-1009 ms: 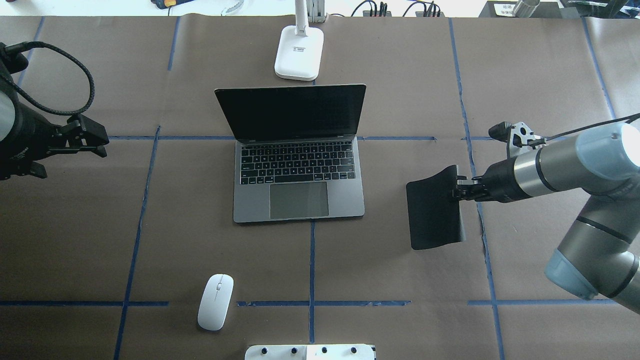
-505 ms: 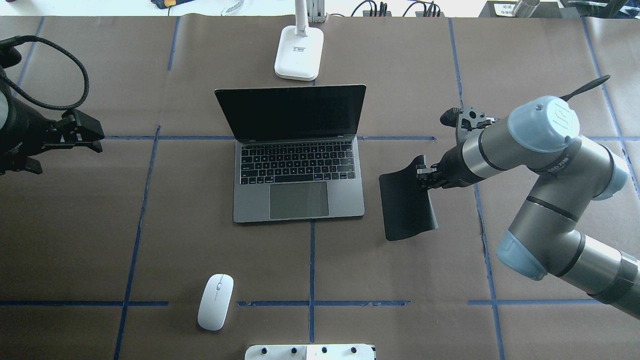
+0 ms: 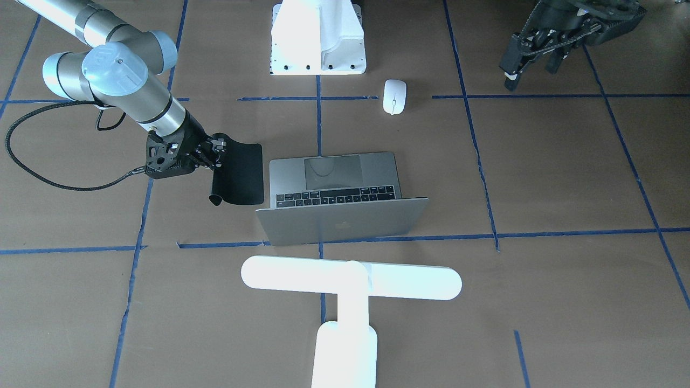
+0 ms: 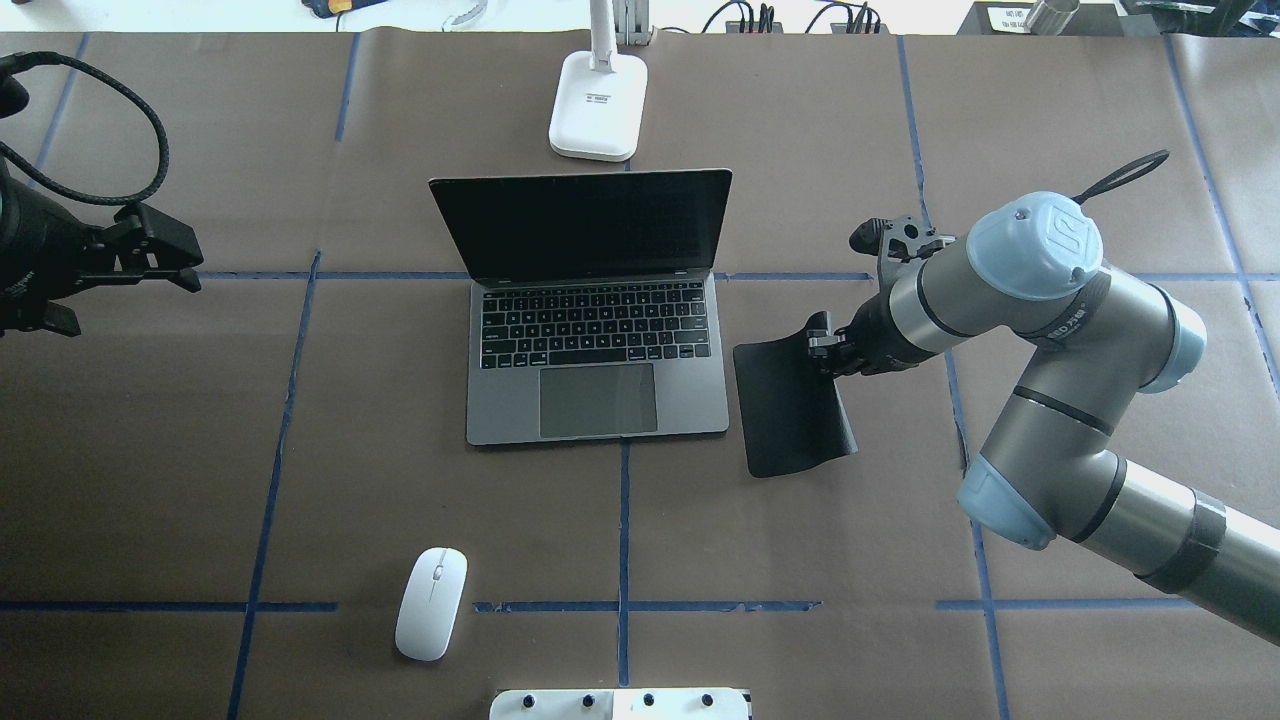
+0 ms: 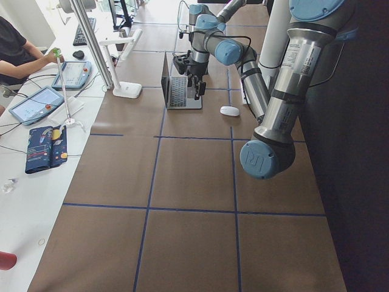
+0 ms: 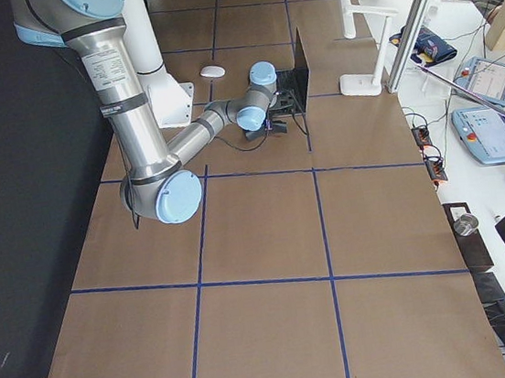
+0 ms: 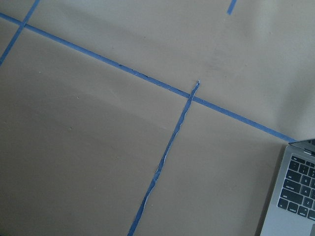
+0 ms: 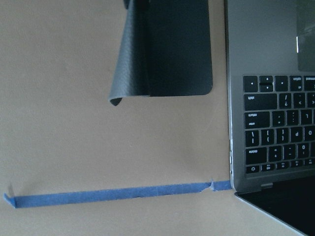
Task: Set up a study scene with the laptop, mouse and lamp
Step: 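Drag the mouse pad with the right gripper beside the laptop, then release the mouse pad and raise the right gripper while the left gripper reaches the mouse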
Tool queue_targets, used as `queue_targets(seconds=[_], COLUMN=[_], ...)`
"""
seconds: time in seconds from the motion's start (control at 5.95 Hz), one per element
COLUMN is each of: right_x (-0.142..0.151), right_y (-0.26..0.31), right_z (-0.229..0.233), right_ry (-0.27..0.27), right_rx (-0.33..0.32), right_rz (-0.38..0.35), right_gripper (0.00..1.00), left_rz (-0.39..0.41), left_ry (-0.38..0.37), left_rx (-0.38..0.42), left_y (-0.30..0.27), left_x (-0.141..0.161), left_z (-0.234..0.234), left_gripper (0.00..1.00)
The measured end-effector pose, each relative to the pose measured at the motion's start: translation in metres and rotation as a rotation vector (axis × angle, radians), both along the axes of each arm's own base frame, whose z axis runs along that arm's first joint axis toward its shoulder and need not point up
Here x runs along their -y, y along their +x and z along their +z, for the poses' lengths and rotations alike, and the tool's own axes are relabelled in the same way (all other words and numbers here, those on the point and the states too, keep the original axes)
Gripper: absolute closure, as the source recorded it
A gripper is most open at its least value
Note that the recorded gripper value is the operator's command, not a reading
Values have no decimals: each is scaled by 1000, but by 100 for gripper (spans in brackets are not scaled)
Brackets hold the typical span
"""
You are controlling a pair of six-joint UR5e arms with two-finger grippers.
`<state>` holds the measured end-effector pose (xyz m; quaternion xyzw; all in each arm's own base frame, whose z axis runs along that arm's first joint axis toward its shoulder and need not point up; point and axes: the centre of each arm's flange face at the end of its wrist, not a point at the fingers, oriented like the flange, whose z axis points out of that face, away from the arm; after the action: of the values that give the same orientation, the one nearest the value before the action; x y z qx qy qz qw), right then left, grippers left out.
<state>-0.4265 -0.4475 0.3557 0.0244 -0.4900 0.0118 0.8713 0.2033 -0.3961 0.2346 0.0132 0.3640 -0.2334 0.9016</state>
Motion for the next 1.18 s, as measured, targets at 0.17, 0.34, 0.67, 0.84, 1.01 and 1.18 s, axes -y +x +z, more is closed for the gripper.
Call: queue_targets(seconds=[0.17, 0.34, 0.67, 0.84, 1.01, 1.18], right_x=[4, 7, 9, 11, 17, 26], right_y=[0, 0, 1, 3, 12, 26], right_z=[4, 8, 14, 16, 16, 14], right_ry=[3, 3, -3, -5, -12, -29], right_rx=[-8, -16, -27, -29, -33, -45], right_rz=[1, 1, 3, 6, 18, 38], right_gripper=[57, 1, 0, 0, 0, 0], left_rz=[0, 0, 1, 1, 2, 4], left_ry=[2, 2, 0, -2, -5, -10], left_rx=[-2, -3, -1, 0, 3, 6], left_y=[0, 1, 2, 2, 3, 6], left_x=[0, 1, 2, 3, 3, 5], left_z=[-1, -2, -2, -1, 0, 2], left_gripper=[0, 0, 0, 0, 0, 0])
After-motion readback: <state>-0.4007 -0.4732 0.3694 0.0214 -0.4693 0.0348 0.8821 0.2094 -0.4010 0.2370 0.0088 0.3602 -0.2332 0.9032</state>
